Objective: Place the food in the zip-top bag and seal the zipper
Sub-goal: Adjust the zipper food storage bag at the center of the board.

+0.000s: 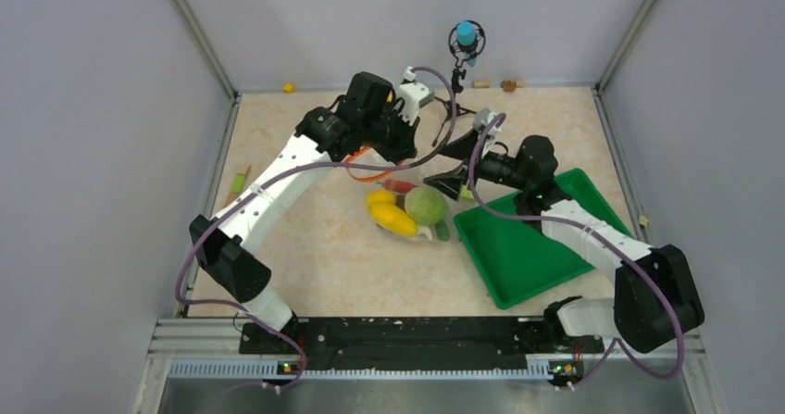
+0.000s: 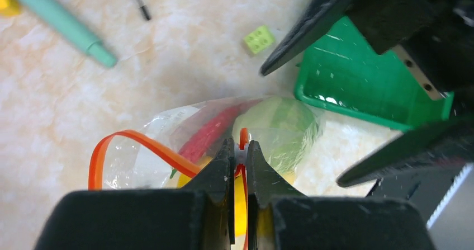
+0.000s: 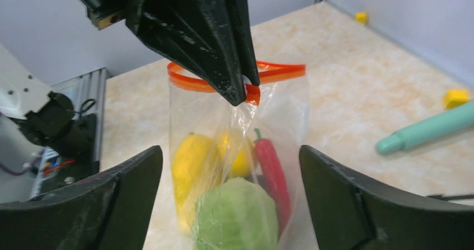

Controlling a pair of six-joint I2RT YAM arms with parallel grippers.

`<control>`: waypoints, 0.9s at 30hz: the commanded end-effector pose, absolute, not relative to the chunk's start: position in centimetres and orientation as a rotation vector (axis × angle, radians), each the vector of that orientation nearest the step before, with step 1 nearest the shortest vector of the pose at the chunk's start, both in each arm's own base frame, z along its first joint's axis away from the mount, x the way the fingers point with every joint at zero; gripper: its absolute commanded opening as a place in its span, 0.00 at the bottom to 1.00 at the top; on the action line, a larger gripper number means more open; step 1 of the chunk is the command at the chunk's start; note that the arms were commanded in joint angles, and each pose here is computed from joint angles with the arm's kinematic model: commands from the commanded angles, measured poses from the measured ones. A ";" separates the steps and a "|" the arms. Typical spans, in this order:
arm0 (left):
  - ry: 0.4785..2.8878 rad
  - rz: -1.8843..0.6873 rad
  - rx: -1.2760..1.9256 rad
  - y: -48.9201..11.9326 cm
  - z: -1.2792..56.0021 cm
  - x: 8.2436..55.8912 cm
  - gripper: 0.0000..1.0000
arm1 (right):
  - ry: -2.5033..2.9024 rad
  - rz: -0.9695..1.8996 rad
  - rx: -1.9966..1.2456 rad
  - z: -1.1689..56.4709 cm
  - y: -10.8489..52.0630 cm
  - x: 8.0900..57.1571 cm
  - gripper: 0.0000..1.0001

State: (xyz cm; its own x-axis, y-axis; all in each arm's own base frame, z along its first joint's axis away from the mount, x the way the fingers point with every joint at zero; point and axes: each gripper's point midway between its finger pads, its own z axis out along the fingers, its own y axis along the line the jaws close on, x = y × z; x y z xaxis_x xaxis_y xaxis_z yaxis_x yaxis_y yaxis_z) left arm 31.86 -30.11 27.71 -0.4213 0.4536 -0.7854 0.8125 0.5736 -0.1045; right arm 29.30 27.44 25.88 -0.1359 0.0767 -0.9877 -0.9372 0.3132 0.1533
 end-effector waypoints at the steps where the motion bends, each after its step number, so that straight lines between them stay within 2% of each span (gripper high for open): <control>1: 1.985 -0.537 0.622 -27.9 35.2 34.1 0.00 | 1.282 1.060 -0.798 30.4 26.8 29.1 0.98; 6: 1.982 -0.348 0.173 -23.7 37.8 36.6 0.00 | 1.275 1.046 -0.720 31.5 26.0 29.1 0.99; 11: 1.922 -0.178 -0.124 -21.3 39.2 37.3 0.00 | 1.335 1.048 -0.650 31.0 25.9 29.6 0.99; 15: 1.890 -0.135 -0.364 -20.0 39.3 37.7 0.00 | 1.359 1.063 -0.608 30.7 27.1 29.3 0.99; 23: 1.892 -0.174 -0.535 -20.9 37.7 38.0 0.00 | 1.398 1.067 -0.511 31.7 30.0 30.2 0.99; 27: 1.917 -0.176 -0.561 -21.2 36.4 37.6 0.00 | 1.486 0.980 -0.461 30.4 30.4 32.2 0.99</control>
